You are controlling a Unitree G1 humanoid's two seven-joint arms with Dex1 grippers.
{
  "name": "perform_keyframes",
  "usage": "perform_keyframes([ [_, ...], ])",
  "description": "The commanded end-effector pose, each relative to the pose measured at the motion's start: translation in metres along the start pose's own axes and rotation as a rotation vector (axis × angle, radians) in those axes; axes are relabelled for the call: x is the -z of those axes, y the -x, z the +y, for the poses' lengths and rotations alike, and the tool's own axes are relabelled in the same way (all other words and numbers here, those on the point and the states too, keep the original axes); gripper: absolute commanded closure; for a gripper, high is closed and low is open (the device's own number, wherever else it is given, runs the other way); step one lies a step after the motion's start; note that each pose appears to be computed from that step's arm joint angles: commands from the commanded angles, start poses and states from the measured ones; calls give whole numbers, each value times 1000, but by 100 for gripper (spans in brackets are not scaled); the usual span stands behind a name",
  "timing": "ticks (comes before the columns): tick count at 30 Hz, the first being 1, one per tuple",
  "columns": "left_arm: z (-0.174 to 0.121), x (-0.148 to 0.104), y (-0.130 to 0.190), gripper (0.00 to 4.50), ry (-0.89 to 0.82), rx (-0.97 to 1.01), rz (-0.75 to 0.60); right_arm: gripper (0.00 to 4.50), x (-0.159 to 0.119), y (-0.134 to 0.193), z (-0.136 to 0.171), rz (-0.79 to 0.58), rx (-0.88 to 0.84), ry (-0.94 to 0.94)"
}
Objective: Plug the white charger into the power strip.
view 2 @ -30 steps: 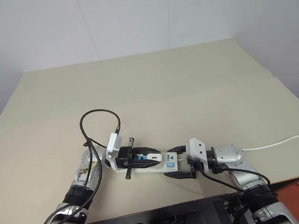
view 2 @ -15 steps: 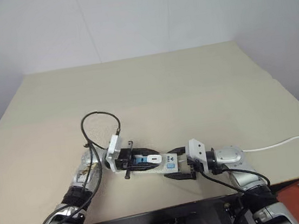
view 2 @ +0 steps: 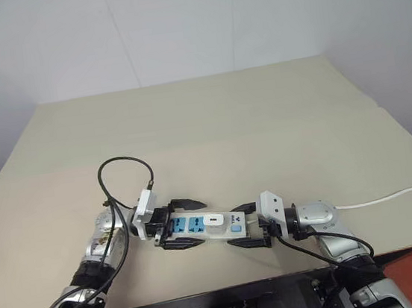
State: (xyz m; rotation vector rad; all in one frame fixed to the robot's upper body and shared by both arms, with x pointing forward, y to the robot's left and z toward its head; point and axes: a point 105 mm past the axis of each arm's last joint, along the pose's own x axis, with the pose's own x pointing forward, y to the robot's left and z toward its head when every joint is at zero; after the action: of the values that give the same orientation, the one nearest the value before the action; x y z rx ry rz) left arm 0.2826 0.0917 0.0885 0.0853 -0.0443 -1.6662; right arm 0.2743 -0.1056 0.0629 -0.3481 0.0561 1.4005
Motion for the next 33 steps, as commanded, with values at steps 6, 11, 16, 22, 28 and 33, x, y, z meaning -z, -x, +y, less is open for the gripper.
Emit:
perform_keyframes([
  [6, 11, -39, 44, 0, -32, -160, -49, 3, -15, 14, -6, -37, 8, 23],
  [11, -4, -52, 90, 0, -96, -264, 44, 3, -29, 57, -11, -15, 103, 111],
  [16, -35, -51, 151, 0, -117, -394, 269, 3, -57, 126, 3, 75, 98, 163],
  [22, -51, -58, 168, 0, -126, -471, 302, 3, -70, 157, 4, 147, 159, 180],
  [28, -53, -51, 156, 0, -120, -473, 291, 3, -66, 159, 9, 159, 173, 149],
  [33, -49, -57, 146, 0, -119, -489, 237, 3, -65, 166, 12, 177, 192, 153],
])
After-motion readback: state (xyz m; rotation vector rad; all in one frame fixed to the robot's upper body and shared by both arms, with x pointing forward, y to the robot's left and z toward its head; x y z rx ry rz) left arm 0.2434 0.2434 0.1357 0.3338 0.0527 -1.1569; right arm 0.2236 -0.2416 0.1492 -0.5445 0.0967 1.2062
